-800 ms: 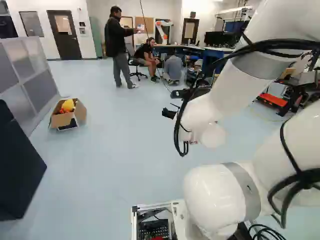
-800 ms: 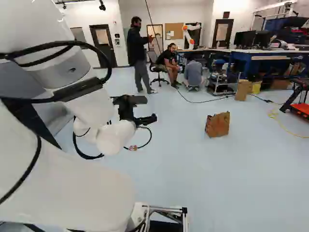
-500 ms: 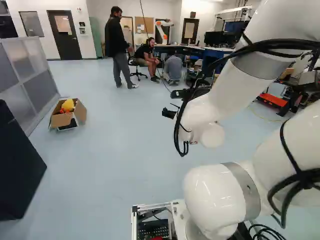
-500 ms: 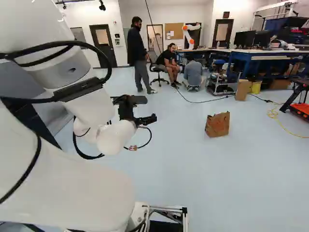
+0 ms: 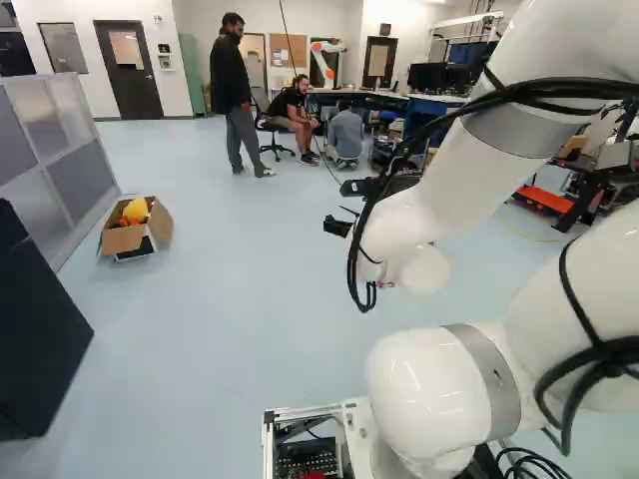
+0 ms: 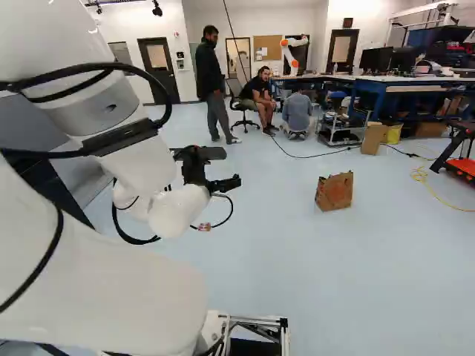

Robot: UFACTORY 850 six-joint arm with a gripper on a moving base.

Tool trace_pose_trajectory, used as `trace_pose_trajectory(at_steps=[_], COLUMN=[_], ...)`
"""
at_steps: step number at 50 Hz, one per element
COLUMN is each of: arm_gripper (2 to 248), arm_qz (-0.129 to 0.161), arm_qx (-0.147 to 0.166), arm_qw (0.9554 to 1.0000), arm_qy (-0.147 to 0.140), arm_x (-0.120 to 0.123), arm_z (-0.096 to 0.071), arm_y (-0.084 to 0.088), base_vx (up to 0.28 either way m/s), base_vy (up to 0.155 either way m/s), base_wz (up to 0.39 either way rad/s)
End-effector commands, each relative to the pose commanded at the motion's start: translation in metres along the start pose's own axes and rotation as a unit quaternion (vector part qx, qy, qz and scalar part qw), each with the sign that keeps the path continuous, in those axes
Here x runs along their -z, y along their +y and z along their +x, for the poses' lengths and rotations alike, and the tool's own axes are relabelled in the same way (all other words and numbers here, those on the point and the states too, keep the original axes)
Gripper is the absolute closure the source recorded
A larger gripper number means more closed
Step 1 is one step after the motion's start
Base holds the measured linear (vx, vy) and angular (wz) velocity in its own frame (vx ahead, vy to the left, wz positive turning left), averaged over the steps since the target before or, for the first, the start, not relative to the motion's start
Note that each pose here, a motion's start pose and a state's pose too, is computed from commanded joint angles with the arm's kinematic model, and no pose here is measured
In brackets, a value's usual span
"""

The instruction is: Pick up the grocery bag from the ground

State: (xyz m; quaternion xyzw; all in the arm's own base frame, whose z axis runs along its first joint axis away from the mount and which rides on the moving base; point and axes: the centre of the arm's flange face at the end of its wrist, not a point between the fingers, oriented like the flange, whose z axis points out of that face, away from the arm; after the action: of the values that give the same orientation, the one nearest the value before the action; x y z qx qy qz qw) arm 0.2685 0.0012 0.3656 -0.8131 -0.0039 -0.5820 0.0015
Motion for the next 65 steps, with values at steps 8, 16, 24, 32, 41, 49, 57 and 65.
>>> trace_pose_trajectory(at_steps=[8,16,24,32,41,49,57,65], arm_gripper=[3,3,3,3,3,3,3,3], arm_qz=[0.000,0.000,0.000,0.000,0.000,0.000,0.000,0.000], arm_qx=[0.000,0.000,0.000,0.000,0.000,0.000,0.000,0.000], arm_qw=[1.0000,1.0000,1.0000,1.0000,1.0000,1.0000,1.0000,1.0000], arm_qy=[0.000,0.000,0.000,0.000,0.000,0.000,0.000,0.000], arm_x=[0.0000,0.0000,0.0000,0.0000,0.0000,0.0000,0.0000,0.0000], arm_z=[0.0000,0.0000,0.0000,0.0000,0.0000,0.0000,0.0000,0.0000], arm_y=[0.0000,0.0000,0.0000,0.0000,0.0000,0.0000,0.0000,0.0000], base_vx=[0.000,0.000,0.000,0.000,0.031,0.077,0.133,0.167], base_vy=[0.000,0.000,0.000,0.000,0.001,0.003,0.002,-0.002], base_wz=[0.000,0.000,0.000,0.000,0.002,-0.003,-0.007,-0.042])
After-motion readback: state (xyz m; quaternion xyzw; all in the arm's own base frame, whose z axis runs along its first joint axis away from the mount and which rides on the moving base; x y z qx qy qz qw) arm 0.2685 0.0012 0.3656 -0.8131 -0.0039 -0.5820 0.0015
